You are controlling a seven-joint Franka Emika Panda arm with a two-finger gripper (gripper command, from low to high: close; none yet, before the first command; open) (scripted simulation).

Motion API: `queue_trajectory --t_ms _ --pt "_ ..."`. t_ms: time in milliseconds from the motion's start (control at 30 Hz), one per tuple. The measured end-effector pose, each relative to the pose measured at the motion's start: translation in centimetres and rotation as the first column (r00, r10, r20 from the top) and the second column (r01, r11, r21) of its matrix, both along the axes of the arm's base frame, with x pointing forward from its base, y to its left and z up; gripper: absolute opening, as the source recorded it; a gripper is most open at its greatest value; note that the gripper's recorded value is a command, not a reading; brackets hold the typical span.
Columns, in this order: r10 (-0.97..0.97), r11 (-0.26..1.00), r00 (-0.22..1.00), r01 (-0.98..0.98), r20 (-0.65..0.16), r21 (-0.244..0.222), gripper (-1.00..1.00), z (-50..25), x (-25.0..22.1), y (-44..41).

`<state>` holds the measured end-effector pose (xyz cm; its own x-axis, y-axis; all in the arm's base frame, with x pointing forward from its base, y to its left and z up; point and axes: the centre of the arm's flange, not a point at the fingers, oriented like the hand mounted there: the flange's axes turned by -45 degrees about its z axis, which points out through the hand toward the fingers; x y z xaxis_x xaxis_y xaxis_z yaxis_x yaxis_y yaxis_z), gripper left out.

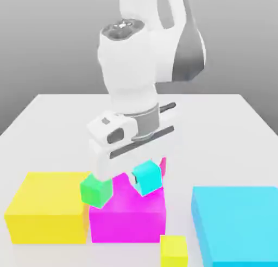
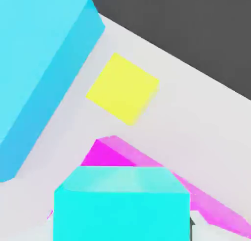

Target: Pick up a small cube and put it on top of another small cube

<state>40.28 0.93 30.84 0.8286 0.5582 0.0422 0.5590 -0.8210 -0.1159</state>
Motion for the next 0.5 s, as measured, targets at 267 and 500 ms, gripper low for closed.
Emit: queue_trajectory --t_ms 267,500 --pt "0.096 0.993 0.995 -0.095 0.019 -0.065 -1.00 2.9 -6.7 2.3" --pt "0.127 0.986 0.991 -0.123 0.029 -0.116 -1.00 -0.6 -9.3 2.8"
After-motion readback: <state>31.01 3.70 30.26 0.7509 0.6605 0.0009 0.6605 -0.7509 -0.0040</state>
